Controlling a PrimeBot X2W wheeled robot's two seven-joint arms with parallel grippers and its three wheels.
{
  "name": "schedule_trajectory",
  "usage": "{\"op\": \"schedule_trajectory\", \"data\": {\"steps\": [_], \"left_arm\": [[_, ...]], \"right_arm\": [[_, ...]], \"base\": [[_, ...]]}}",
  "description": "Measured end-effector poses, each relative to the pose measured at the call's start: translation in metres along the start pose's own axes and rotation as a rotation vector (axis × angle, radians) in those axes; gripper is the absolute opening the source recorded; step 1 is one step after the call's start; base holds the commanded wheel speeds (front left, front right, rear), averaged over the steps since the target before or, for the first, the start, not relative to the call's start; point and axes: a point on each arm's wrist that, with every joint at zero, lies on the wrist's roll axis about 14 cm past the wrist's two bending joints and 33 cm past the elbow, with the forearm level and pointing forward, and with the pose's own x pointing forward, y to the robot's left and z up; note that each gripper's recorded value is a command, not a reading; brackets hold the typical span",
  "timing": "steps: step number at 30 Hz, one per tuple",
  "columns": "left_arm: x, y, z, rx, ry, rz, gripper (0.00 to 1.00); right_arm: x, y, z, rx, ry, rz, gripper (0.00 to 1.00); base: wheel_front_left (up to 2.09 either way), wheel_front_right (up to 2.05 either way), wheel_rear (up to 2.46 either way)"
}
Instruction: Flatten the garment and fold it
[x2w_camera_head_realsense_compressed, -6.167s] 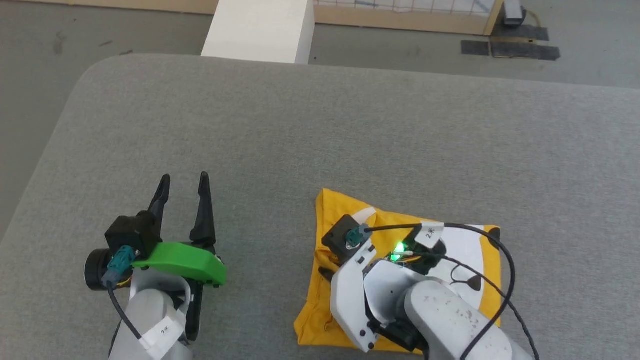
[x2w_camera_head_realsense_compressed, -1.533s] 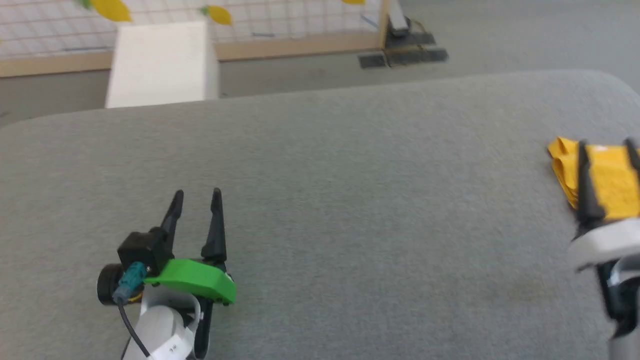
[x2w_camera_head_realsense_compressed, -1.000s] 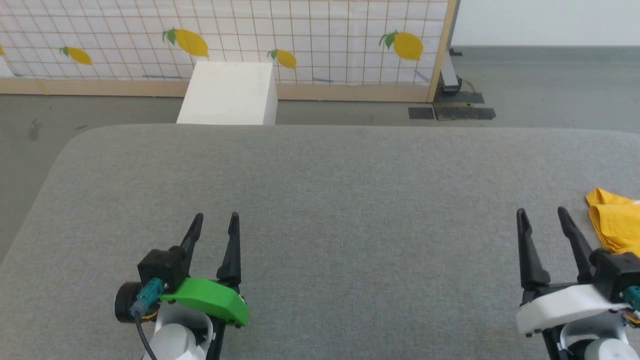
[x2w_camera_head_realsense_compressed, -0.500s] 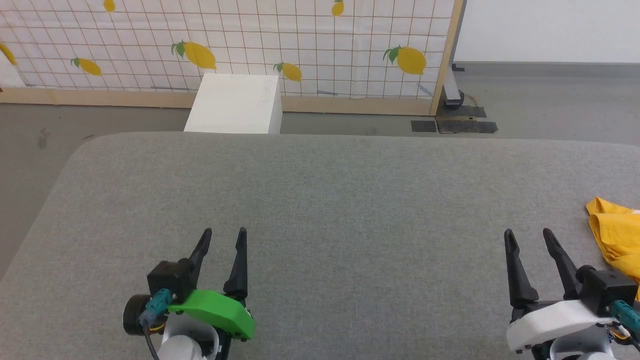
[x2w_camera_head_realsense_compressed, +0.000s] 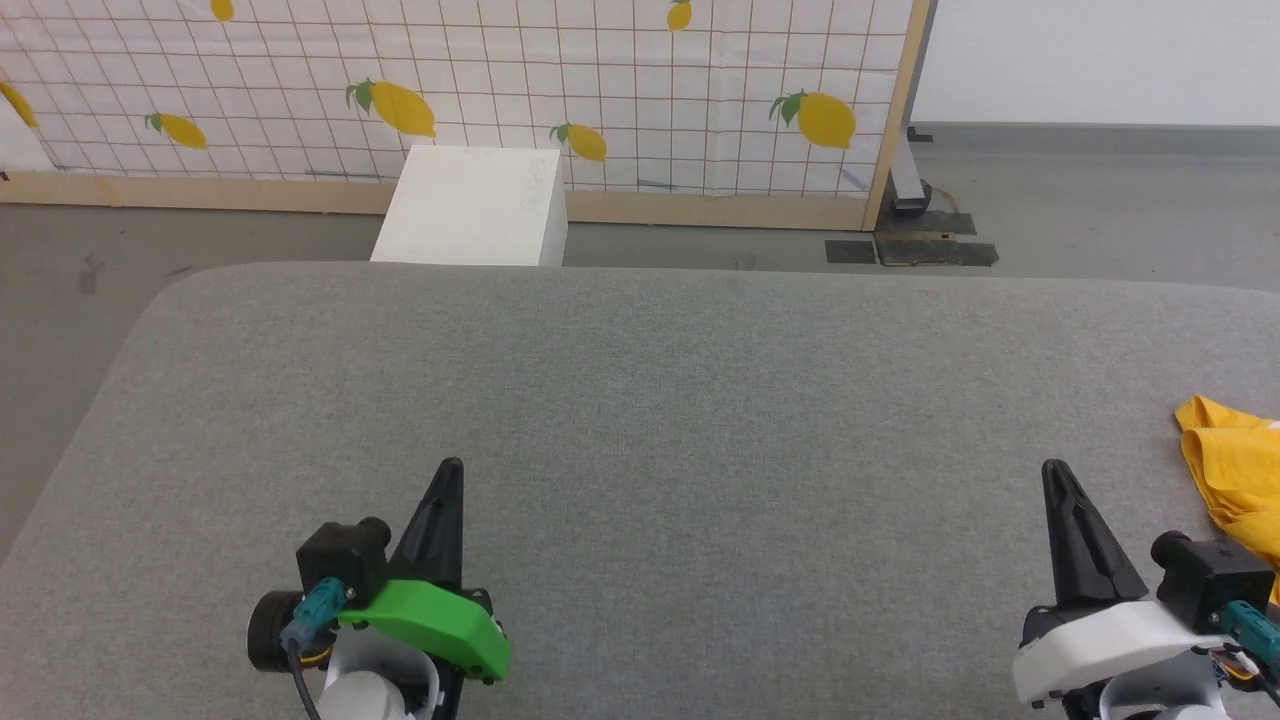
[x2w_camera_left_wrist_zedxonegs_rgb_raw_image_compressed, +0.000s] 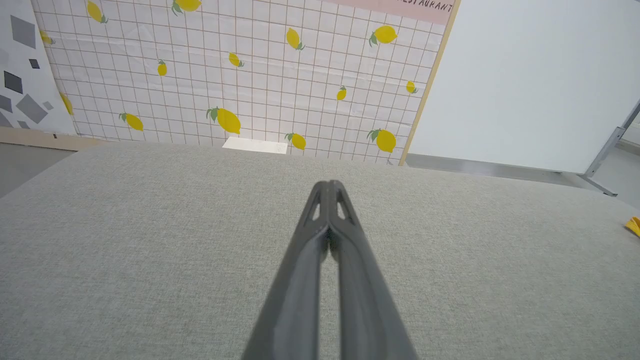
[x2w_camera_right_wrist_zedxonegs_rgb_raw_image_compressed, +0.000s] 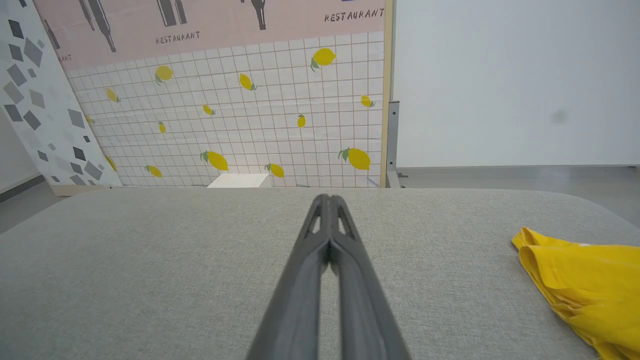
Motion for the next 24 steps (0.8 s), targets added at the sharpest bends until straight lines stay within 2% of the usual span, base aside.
{"op": "schedule_trajectory", "data": {"steps": [24], "left_arm": [[0.0043, -0.0014, 0.0048, 0.03, 0.007, -0.003, 0.0]], "right_arm": [[-0.0014, 0.0003, -0.0033, -0.017, 0.022, 0.002, 0.0]], "base": [[0.0, 0.0, 0.0]]}}
